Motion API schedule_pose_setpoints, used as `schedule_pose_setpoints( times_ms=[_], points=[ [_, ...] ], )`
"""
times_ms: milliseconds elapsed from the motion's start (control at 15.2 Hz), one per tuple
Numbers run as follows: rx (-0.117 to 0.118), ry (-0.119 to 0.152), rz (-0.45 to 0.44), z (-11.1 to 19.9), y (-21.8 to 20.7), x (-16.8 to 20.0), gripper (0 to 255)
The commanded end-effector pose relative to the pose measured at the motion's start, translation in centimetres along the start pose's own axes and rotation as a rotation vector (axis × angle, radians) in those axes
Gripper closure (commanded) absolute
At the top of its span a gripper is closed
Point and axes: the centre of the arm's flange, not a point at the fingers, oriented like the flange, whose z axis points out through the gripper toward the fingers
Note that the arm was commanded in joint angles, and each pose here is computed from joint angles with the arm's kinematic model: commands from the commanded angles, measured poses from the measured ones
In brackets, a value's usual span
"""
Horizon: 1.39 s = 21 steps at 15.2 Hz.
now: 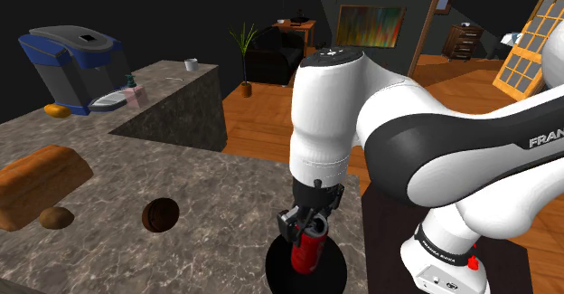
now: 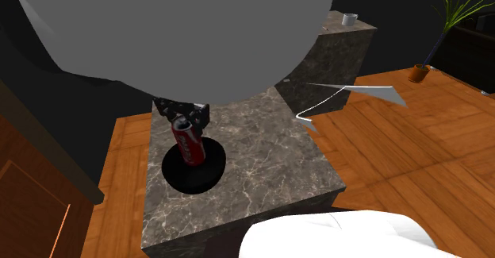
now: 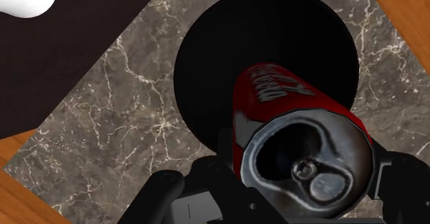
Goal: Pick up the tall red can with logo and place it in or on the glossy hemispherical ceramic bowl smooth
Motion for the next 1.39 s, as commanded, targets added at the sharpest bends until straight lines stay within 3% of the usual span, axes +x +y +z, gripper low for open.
schedule_pose_setpoints(
  times_ms=[0, 396, 462, 792, 1056, 1320],
  points=[
    [0.001, 0.001, 0.000, 0.4, -0.1, 0.0, 255],
    [0.001, 0.001, 0.000, 0.4, -0.1, 0.0, 255],
    [0.001, 0.001, 0.000, 0.4, -0.1, 0.0, 0],
    [0.001, 0.001, 0.000, 0.4, -0.1, 0.0, 0],
    [0.001, 0.001, 0.000, -4.6, -0.1, 0.0, 0],
    [0.001, 0.001, 0.000, -4.6, -0.1, 0.0, 0]
  ],
)
